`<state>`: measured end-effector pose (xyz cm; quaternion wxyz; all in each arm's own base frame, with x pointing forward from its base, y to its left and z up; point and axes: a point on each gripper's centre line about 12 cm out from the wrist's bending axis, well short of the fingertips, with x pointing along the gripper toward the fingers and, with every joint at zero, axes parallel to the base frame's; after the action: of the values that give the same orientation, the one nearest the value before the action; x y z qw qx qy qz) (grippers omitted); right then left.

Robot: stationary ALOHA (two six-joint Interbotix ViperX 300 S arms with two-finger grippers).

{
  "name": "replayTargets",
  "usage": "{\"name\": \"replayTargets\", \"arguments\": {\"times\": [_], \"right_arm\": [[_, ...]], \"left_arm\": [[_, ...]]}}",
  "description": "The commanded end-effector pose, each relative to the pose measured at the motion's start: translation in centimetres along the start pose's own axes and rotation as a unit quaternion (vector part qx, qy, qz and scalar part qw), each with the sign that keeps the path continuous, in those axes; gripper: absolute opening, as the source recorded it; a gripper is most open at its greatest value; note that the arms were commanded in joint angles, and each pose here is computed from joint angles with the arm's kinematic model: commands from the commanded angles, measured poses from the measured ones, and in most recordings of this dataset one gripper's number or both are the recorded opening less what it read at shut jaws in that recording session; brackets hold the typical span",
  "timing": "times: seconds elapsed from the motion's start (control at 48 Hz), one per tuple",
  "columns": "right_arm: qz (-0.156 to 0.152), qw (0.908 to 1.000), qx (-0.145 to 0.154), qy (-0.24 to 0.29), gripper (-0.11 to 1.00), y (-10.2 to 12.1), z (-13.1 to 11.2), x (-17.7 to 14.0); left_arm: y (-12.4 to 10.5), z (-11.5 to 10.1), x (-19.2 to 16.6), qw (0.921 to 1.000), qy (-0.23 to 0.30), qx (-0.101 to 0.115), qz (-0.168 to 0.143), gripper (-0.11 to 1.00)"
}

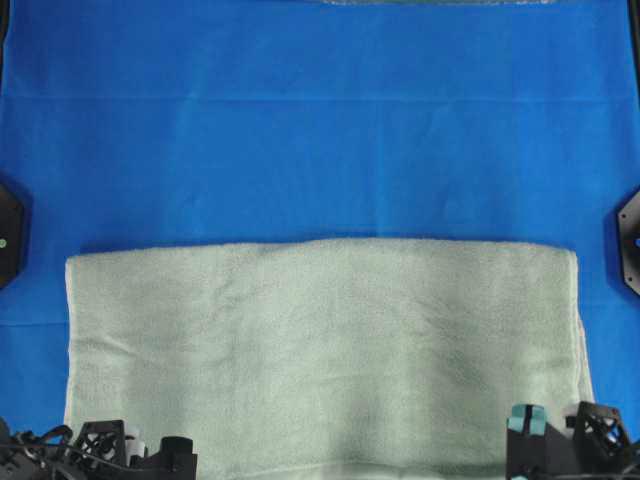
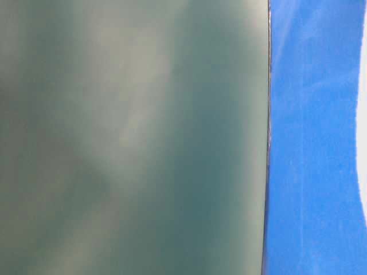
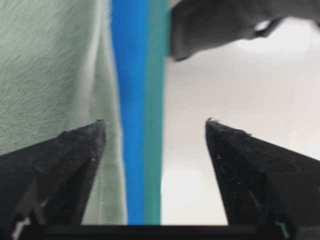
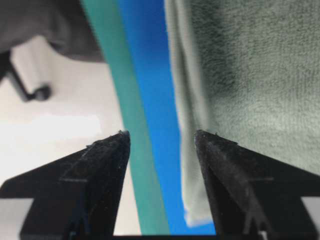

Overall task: Fold a bath towel.
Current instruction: 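Pull both held corners toward the near edge, folding the towel in half, then release the corners and regrasp the folded edge's two ends with both grippers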

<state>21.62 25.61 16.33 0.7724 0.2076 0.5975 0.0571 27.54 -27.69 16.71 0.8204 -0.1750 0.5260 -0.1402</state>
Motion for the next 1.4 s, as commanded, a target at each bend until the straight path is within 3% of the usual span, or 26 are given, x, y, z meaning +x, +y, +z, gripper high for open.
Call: {"name": "replayTargets", "arguments": {"times": [0.0,0.146,0.25,0.313,0.459,0.625,0.834,1.084,1.251,1.376], "right_arm": [[0.004,0.9999,-0.002,-0.016,0.58,0.2,1.0,-2.5],[-0.070,0.9969,-0.005,-0.037,0.58,-3.3,2.8,-5.1],[-0.145,0.9880,0.012,-0.052,0.58,-7.8,4.1,-6.1],[-0.177,0.9819,0.031,-0.059,0.58,-10.5,4.6,-6.6],[-0.217,0.9711,0.074,-0.068,0.58,-15.9,4.9,-6.9],[-0.230,0.9678,0.081,-0.064,0.58,-19.5,4.2,-6.8],[-0.222,0.9679,0.093,-0.073,0.58,-22.2,4.1,-5.5],[-0.222,0.9665,0.112,-0.062,0.58,-24.6,3.3,-3.1],[-0.220,0.9673,0.111,-0.060,0.57,-24.6,3.6,-2.5],[-0.219,0.9677,0.110,-0.061,0.54,-24.5,3.7,-2.5]], "left_arm": [[-0.4,2.0,-2.6,0.9997,-0.021,0.000,-0.007,0.71],[2.3,3.3,-5.6,0.9993,-0.015,0.015,0.032,0.69],[5.3,3.9,-7.2,0.9975,-0.015,0.022,0.066,0.69],[7.9,3.9,-7.8,0.9957,-0.015,0.012,0.091,0.69],[13.7,3.4,-9.6,0.9895,-0.025,-0.031,0.139,0.69],[18.1,2.6,-11.3,0.9808,-0.042,-0.067,0.178,0.69],[22.3,0.7,-11.3,0.9696,-0.031,-0.068,0.233,0.70],[24.6,-2.4,-7.6,0.9724,-0.014,-0.065,0.223,0.73],[26.3,-5.1,-5.8,0.9678,0.030,-0.080,0.237,0.73],[26.4,-5.4,-5.6,0.9669,0.036,-0.084,0.238,0.70]]}}
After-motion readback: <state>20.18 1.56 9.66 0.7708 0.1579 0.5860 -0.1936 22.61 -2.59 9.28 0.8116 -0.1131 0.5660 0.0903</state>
